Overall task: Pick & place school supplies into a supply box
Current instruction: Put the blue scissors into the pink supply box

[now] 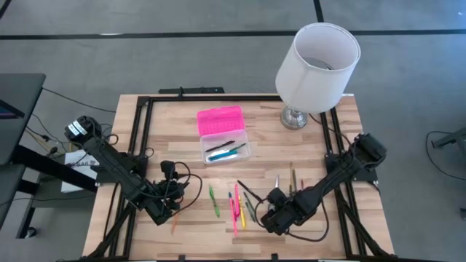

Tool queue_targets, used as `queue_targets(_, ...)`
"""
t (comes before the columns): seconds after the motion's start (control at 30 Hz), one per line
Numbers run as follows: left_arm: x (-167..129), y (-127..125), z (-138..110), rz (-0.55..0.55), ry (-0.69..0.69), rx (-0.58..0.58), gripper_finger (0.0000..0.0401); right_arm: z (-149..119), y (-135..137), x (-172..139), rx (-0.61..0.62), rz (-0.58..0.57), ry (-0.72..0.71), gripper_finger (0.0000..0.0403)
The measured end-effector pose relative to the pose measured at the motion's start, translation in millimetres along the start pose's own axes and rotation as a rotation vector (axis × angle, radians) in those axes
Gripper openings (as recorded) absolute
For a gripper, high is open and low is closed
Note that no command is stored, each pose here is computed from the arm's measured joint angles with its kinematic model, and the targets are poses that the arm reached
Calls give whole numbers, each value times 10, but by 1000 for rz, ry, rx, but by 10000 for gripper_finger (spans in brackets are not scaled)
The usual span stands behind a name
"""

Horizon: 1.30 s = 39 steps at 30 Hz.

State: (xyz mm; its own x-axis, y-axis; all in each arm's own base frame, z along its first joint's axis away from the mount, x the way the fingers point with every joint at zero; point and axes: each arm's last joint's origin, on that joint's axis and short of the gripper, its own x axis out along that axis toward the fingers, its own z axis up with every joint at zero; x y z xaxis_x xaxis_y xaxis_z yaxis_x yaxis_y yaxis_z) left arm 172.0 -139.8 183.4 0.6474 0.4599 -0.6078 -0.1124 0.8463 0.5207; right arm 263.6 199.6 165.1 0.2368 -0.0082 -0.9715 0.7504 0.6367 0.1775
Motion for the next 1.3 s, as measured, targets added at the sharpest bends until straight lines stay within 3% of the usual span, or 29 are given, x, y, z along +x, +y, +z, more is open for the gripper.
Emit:
queue_targets(0.23,0,0,0,2,-2,0,155,-5,-12,-2,36,-11,23,228)
queue_targets(0.67,0,-2,5,0,-4,-10,155,-14,19,330,22,-76,127,205)
queue_targets(0.83,0,-3,6,-1,-5,-10,155,-16,-6,332,20,-101,129,176)
queue_targets(1.13,0,-2,6,1,-6,-10,155,-16,-41,334,1,-138,111,79)
queue_targets(1.3,0,-1,6,4,-8,-10,155,-13,-47,336,-14,-144,100,66)
